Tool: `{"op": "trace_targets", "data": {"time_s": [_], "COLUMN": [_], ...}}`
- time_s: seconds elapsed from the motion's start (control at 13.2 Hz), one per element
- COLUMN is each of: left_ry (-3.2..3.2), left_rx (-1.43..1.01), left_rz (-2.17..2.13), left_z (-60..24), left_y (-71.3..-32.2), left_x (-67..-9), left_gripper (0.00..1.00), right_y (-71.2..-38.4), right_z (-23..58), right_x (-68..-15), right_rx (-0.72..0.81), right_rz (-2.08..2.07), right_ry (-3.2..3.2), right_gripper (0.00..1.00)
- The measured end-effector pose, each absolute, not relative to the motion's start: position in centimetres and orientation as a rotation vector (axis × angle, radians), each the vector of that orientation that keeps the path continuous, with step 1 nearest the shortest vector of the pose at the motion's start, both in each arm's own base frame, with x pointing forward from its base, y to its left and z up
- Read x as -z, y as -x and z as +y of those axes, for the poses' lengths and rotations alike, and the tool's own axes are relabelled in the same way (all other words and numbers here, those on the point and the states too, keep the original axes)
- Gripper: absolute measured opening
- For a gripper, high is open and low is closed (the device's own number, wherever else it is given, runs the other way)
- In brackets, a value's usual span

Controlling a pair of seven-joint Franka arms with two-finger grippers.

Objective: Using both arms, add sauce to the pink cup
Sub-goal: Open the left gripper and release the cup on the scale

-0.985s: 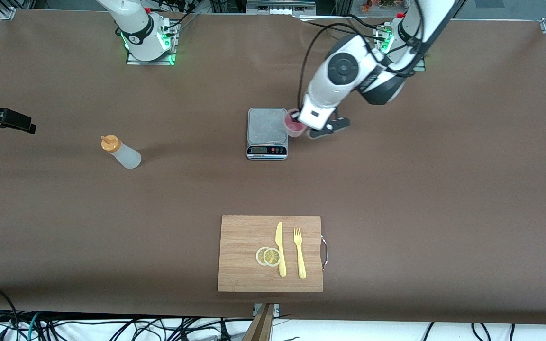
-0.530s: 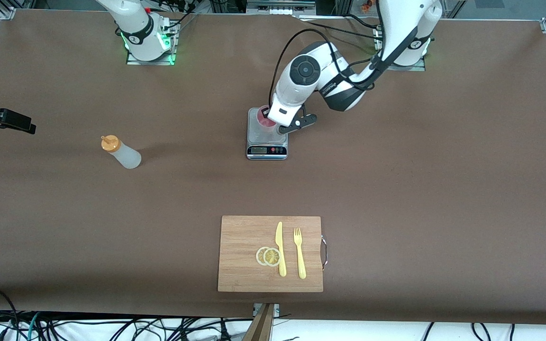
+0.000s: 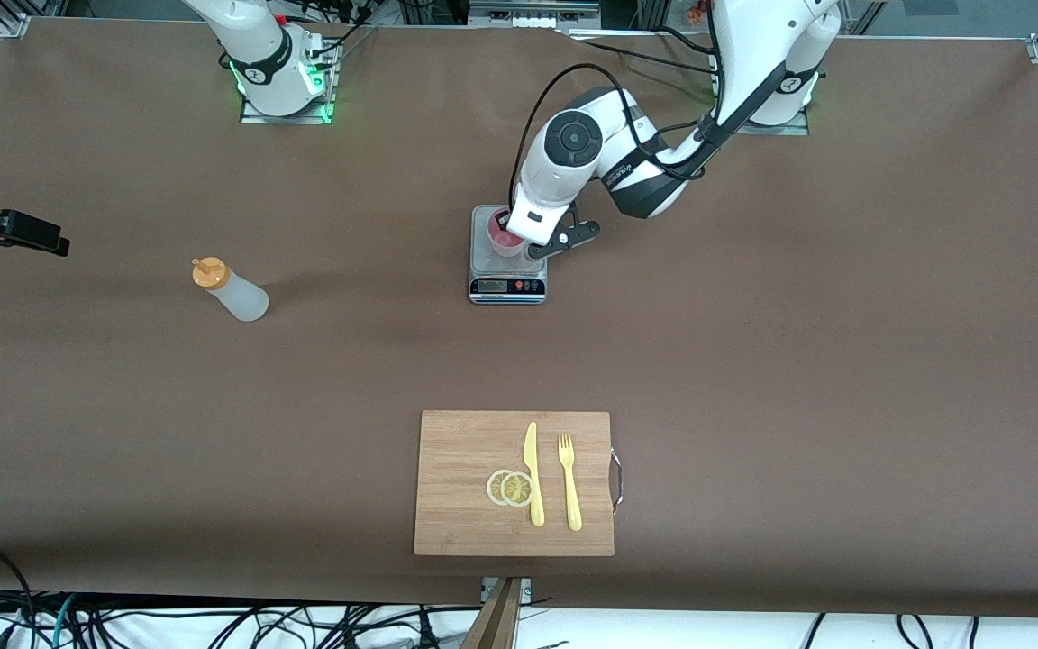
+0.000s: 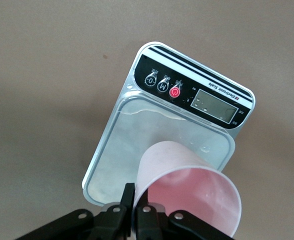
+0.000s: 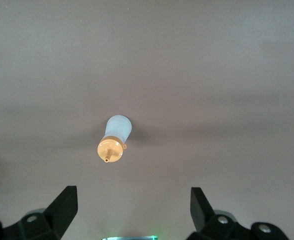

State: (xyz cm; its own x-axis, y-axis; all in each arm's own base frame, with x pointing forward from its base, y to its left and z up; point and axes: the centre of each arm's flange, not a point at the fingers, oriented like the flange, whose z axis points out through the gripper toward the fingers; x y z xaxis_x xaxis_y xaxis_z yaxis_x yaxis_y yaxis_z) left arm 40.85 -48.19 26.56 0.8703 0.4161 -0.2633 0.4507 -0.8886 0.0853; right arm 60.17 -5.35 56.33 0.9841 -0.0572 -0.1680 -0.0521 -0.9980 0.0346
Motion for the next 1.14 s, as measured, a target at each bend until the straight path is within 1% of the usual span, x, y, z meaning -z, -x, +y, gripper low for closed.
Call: {"op": "trace_targets", "data": {"time_s": [0.08,0.15,0.45,0.68,0.76,0.91,1.14], "left_ry": [-2.903,-2.905,-2.894,-2.925,-2.927,-2.91,-2.937], "left_rx": [0.351,0.348,0.325,0.32,0.304,0.231,0.138], "left_rz": [0.663,0.658,0.671,0.703,0.71,0.732,0.722], "left_z": [-48.3,-48.3,-48.1,-47.4,-47.2,-46.0,-41.0], "left_y": [-40.8,-40.8,-41.9,-44.1,-44.7,-46.3,-50.0], "left_x": [-26.3,-26.0,-26.4,-29.0,-30.2,-33.2,-38.0], "left_gripper": [0.09,0.16,0.59,0.92,1.0,1.0,1.0], "right_y": [-60.5,-60.7,-60.8,-60.8,-60.8,-60.8,-61.2], "right_z": [-5.2,-5.2,-5.2,-5.2,-5.2,-5.3,-6.4], "right_x": [-55.5,-54.9,-54.8,-54.8,-54.7,-54.1,-52.6], "right_rx": [0.285,0.299,0.3,0.303,0.312,0.342,0.387], "right_rz": [-0.082,-0.081,-0.081,-0.064,-0.005,0.211,0.526], "right_ry": [-3.097,-3.095,-3.095,-3.096,-3.1,-3.105,-3.094], "right_gripper": [1.0,1.0,1.0,1.0,1.0,1.0,1.0]}}
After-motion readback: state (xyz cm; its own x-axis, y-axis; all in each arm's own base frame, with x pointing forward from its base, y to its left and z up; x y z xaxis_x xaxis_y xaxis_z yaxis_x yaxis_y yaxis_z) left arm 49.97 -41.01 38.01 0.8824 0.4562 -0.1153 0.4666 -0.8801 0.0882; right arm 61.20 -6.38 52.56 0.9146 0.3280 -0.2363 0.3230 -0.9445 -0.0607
